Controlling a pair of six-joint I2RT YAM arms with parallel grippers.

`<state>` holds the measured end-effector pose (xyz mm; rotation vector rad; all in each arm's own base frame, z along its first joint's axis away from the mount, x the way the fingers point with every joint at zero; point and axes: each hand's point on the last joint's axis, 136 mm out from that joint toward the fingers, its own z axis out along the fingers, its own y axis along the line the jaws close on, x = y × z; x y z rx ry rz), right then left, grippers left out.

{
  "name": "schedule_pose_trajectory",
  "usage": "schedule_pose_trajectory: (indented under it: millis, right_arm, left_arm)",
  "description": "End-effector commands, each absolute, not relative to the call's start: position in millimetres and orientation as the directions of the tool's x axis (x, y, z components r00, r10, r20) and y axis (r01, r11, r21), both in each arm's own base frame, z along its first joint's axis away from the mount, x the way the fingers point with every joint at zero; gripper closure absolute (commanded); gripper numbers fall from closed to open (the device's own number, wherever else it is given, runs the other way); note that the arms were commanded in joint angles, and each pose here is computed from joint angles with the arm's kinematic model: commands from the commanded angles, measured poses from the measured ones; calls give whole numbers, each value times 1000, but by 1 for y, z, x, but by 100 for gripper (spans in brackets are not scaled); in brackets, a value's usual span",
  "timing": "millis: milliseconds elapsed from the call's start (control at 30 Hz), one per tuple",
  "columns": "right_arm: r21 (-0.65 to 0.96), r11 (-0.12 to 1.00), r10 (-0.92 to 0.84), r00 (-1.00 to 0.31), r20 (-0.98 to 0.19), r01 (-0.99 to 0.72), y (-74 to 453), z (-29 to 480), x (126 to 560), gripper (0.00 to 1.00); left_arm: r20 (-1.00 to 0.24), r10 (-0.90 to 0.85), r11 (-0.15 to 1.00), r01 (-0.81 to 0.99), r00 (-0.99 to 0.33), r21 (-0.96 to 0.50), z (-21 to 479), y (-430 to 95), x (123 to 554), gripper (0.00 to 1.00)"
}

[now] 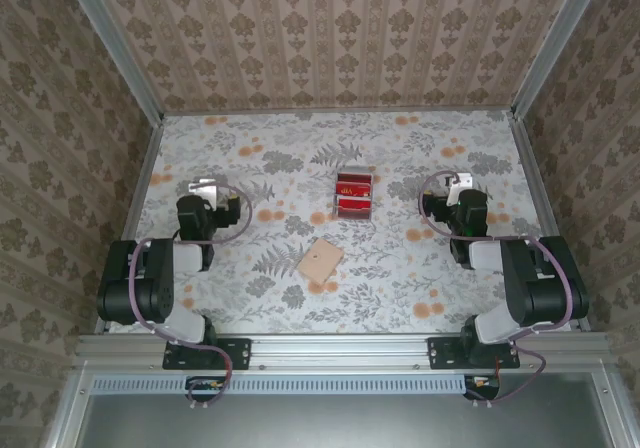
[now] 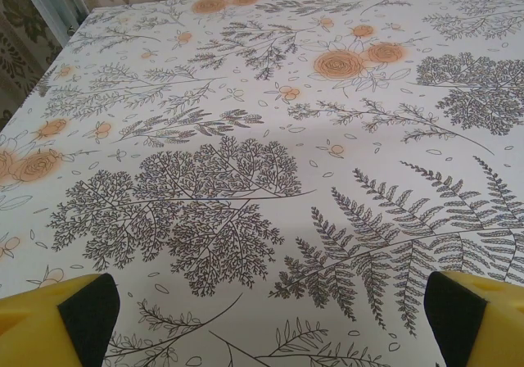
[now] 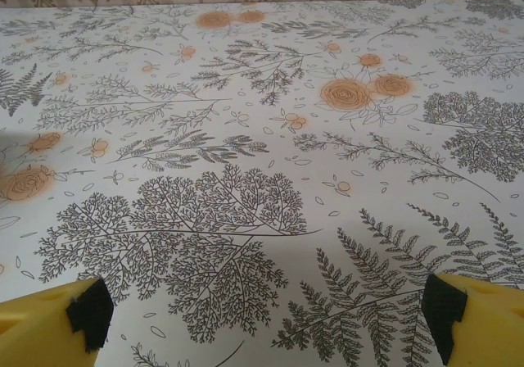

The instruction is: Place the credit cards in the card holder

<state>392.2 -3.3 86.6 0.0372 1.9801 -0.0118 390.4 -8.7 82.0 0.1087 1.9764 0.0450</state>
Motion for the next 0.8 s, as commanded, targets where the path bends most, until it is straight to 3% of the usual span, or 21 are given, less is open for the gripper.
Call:
schedule_pose_trajectory:
  millis: [0, 767]
  right_arm:
    - [11, 999, 25, -360, -933, 42, -3, 97, 402, 0]
    - [11, 999, 25, -358, -933, 40, -3, 98, 401, 0]
  left_arm:
    - [-930, 110, 994, 61, -351, 95, 94, -8, 400, 0]
    - [-929, 109, 994, 63, -353, 92, 94, -8, 400, 0]
